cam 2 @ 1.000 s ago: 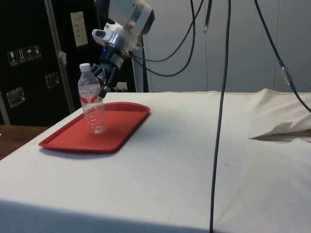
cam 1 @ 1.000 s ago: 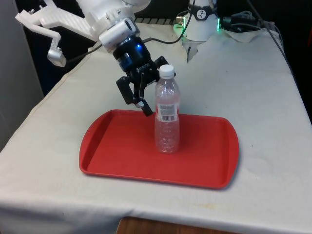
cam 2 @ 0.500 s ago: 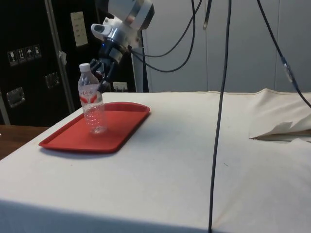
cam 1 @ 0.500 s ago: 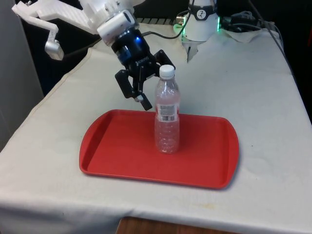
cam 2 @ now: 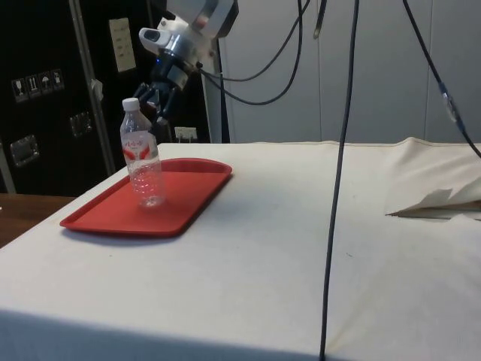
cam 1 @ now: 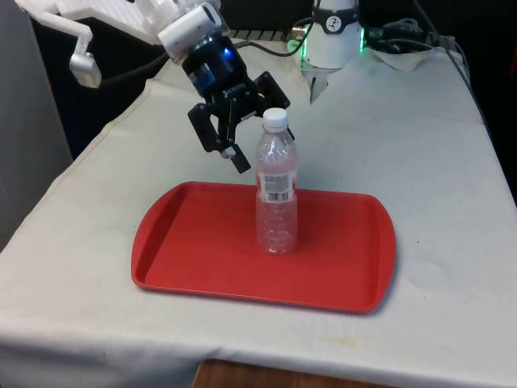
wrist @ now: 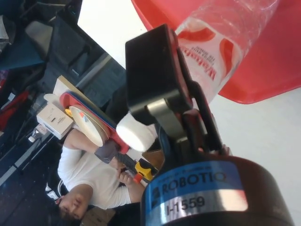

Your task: Place the bottle upright on the tray.

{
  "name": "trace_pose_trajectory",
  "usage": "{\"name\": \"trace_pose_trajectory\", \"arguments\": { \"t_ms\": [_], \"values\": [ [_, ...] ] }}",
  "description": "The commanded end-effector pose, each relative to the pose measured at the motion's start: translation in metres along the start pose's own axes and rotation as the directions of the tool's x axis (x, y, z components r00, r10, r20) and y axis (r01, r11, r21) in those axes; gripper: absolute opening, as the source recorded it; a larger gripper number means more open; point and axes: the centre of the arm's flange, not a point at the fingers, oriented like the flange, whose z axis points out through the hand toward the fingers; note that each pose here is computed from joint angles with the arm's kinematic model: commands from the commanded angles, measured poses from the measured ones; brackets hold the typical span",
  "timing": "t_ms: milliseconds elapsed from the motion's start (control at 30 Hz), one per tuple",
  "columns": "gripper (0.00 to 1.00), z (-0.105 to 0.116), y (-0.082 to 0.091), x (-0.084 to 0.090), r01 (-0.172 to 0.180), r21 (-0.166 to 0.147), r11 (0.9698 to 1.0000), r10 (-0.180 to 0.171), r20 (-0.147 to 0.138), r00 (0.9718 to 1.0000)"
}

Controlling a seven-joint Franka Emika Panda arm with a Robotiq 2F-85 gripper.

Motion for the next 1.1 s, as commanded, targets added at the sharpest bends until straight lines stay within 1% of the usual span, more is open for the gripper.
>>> {"name": "trace_pose_trajectory", "arguments": {
  "t_ms": [0, 100, 133, 167, 400, 433, 467, 700, 733, 767, 967, 1000, 1033, 1067],
  "values": [
    [1.00, -0.003, -0.001, 0.002, -0.002, 0.004, 1.0000, 0.002, 0.015, 0.9999],
    [1.00, -0.006, 0.000, 0.005, -0.001, 0.002, 1.0000, 0.001, 0.015, 0.9999],
    [1.00, -0.004, 0.000, 0.004, 0.001, 0.000, 1.0000, -0.001, 0.001, 1.0000],
    [1.00, -0.007, 0.000, 0.005, -0.001, 0.002, 1.0000, 0.001, 0.014, 0.9999],
    [1.00, -0.014, 0.001, 0.011, 0.002, -0.002, 1.0000, -0.002, 0.013, 0.9999],
    [1.00, -0.012, 0.001, 0.010, 0.006, -0.004, 1.0000, -0.006, -0.002, 1.0000],
    [1.00, -0.014, 0.000, 0.011, 0.003, -0.002, 1.0000, -0.003, 0.013, 0.9999],
    [1.00, -0.023, 0.001, 0.019, 0.007, -0.005, 1.0000, -0.007, 0.015, 0.9999],
    [1.00, -0.022, 0.001, 0.017, 0.009, -0.010, 0.9999, -0.009, 0.002, 1.0000],
    [1.00, -0.024, 0.001, 0.019, 0.008, -0.006, 0.9999, -0.008, 0.016, 0.9998],
    [1.00, -0.028, 0.001, 0.023, 0.010, -0.009, 0.9999, -0.010, 0.017, 0.9998],
    [1.00, -0.028, 0.002, 0.023, 0.013, -0.013, 0.9998, -0.013, 0.005, 0.9999],
    [1.00, -0.031, 0.002, 0.024, 0.011, -0.011, 0.9999, -0.011, 0.019, 0.9998],
    [1.00, -0.031, 0.002, 0.024, 0.011, -0.011, 0.9999, -0.011, 0.020, 0.9997]
  ]
}}
